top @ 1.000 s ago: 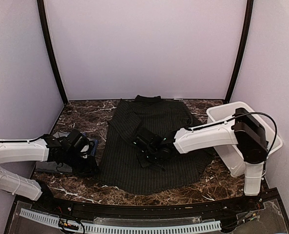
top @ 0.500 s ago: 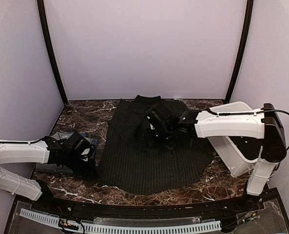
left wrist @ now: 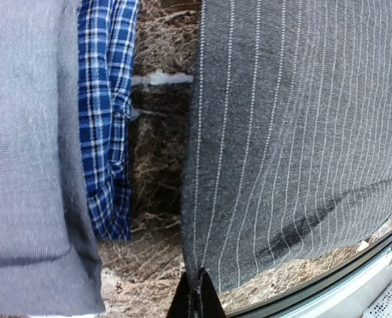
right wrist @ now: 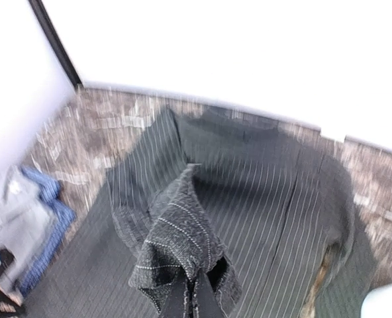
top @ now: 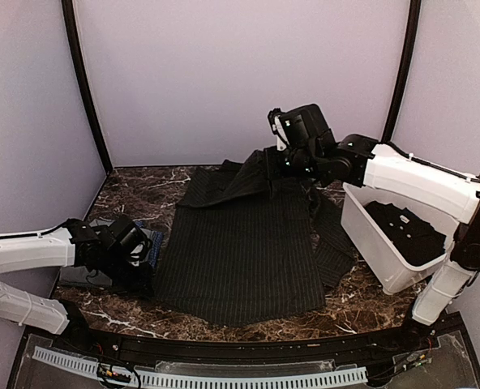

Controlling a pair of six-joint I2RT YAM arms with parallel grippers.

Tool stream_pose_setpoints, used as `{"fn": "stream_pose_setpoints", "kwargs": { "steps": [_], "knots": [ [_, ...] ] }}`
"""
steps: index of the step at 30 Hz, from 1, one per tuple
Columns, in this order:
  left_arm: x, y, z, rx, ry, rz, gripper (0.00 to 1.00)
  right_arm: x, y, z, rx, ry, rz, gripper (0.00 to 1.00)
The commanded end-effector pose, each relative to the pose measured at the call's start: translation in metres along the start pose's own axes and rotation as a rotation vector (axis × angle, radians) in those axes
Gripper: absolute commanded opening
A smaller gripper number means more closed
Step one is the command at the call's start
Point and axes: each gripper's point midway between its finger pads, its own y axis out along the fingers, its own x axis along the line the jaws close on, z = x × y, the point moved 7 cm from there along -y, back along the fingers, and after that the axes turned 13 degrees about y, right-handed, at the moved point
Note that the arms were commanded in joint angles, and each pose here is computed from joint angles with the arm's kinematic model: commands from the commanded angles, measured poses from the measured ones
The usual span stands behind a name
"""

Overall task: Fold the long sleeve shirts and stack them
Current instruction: Fold the flattened shirt at the center of the board.

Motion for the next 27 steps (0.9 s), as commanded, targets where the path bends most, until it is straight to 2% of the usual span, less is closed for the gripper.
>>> {"fn": "stream_pose_setpoints", "kwargs": {
  "steps": [1,7,16,27],
  "knots": [
    [-0.004,-0.013,-0.001,0.032,0.057,-0.03,0.0,0.0,-0.014,-0.049,-0.148,-0.006,-0.072,0.0],
    [-0.016,-0.018,-0.01,0.069,0.159,-0.033,0.0,-0.002,-0.023,-0.089,-0.257,0.004,-0.123,0.0],
    [-0.067,-0.021,-0.019,0.1,0.357,0.059,0.0,-0.03,-0.038,-0.141,-0.384,0.021,-0.05,0.0],
    [-0.142,-0.006,-0.029,0.138,0.541,0.229,0.0,-0.101,-0.037,-0.145,-0.376,0.093,0.087,0.0]
  ]
}}
